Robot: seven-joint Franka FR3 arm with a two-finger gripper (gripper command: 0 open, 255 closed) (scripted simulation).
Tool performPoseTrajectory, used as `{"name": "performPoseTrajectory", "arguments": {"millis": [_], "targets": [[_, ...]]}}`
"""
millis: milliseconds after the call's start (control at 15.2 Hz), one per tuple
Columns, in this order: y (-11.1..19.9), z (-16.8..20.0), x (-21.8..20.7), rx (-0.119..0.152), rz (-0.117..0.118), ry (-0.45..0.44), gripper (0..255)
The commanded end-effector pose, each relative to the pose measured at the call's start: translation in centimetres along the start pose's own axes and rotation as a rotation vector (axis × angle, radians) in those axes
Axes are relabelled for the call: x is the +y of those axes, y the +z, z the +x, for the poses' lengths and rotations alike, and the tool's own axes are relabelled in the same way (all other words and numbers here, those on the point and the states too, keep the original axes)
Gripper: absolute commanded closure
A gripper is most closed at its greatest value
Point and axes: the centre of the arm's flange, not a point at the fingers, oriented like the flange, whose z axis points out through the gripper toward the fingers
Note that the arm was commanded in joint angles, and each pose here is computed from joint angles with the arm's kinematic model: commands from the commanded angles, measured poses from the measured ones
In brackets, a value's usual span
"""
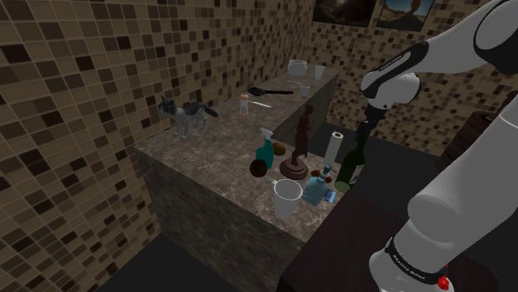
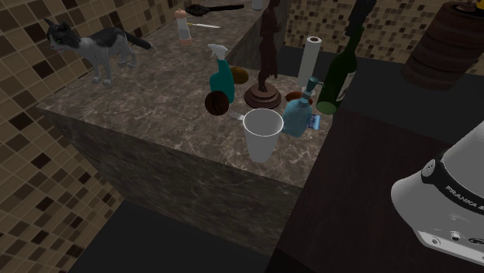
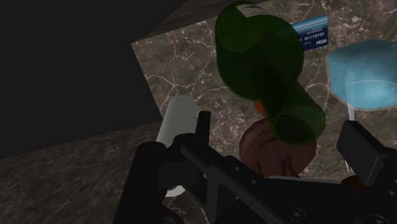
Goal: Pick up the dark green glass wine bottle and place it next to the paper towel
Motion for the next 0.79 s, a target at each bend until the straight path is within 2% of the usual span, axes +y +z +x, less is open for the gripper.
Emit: {"name": "performPoseTrajectory", "arguments": {"millis": [0,198,726], "targets": [[-1.3,0.0,0.0,0.0,0.0,0.0,0],[-5.0,0.0,0.0,0.0,0.0,0.0,0],[-5.0,0.0,0.0,0.0,0.0,0.0,0]]}}
